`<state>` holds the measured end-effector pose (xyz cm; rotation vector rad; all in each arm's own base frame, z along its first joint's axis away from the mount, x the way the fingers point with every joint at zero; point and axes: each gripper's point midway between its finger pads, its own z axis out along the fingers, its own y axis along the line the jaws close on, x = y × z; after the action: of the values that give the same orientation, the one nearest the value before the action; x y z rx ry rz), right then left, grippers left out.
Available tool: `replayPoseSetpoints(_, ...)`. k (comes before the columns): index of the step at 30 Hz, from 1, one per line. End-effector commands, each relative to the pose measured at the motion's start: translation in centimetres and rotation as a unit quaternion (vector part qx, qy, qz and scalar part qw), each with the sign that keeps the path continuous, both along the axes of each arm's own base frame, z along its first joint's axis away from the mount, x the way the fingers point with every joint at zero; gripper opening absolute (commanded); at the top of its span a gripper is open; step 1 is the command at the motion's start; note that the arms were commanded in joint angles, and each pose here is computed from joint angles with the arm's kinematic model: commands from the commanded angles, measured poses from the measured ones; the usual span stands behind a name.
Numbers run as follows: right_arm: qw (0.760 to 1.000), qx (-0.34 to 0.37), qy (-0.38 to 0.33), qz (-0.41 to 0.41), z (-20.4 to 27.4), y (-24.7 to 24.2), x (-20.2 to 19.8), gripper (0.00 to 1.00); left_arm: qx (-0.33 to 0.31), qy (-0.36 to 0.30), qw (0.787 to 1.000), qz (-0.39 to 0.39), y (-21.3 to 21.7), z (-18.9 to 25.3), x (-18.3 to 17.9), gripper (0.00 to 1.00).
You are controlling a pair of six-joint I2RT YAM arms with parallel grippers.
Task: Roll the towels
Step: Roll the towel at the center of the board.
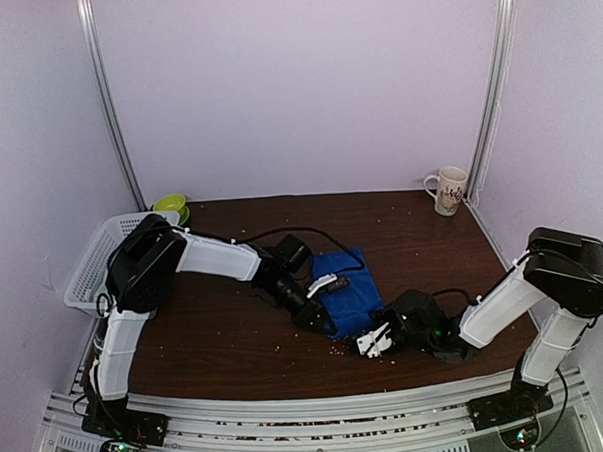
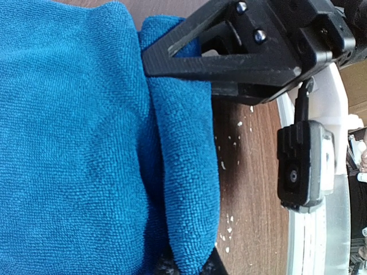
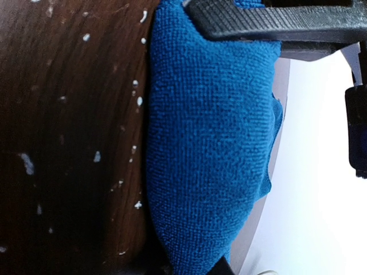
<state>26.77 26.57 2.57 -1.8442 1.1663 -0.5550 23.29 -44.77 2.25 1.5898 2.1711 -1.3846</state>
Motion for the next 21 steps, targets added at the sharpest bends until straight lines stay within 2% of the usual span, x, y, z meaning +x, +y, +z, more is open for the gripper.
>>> replayPoseSetpoints(1, 1.0, -0.009, 0.023, -0.009, -0.6, 0.0, -0.2, 0.09, 0.039, 0.001, 0.999, 0.007, 1.7, -2.0, 0.5, 0.05)
replayPoseSetpoints(3, 0.999, -0.007, 0.031, -0.008, -0.5, 0.1, -0.3, 0.05, 0.035, -0.007, 0.999, 0.006, 1.8, -1.6, 0.7, 0.13)
replayPoseSetpoints(5, 0.999, -0.005, 0.043, -0.007, -0.5, 0.2, -0.5, 0.04, 0.031, -0.021, 0.999, 0.008, 2.0, -1.1, 1.0, 0.29)
replayPoseSetpoints(7, 0.999, 0.0, 0.051, -0.005, -0.3, 0.4, -0.6, 0.03, 0.028, -0.041, 0.999, 0.012, 2.3, -0.4, 1.3, 0.36)
replayPoseSetpoints(10, 0.997, 0.008, 0.071, -0.003, 0.0, 0.6, -0.8, 0.02, 0.032, -0.085, 0.996, 0.024, 2.8, 0.9, 2.1, 0.51)
replayPoseSetpoints(11, 0.997, 0.011, 0.08, -0.002, 0.0, 0.7, -0.8, 0.02, 0.035, -0.101, 0.994, 0.029, 3.1, 1.3, 2.4, 0.59)
replayPoseSetpoints(18, 0.985, 0.021, 0.171, 0.008, 0.3, 1.3, -1.6, 0.02, 0.022, -0.225, 0.971, 0.075, 5.5, 4.6, 3.6, 0.69)
replayPoseSetpoints(21, 0.976, 0.015, 0.215, 0.007, -0.2, 1.1, -1.9, 0.02, 0.014, -0.286, 0.952, 0.104, 6.5, 5.9, 4.2, 0.82)
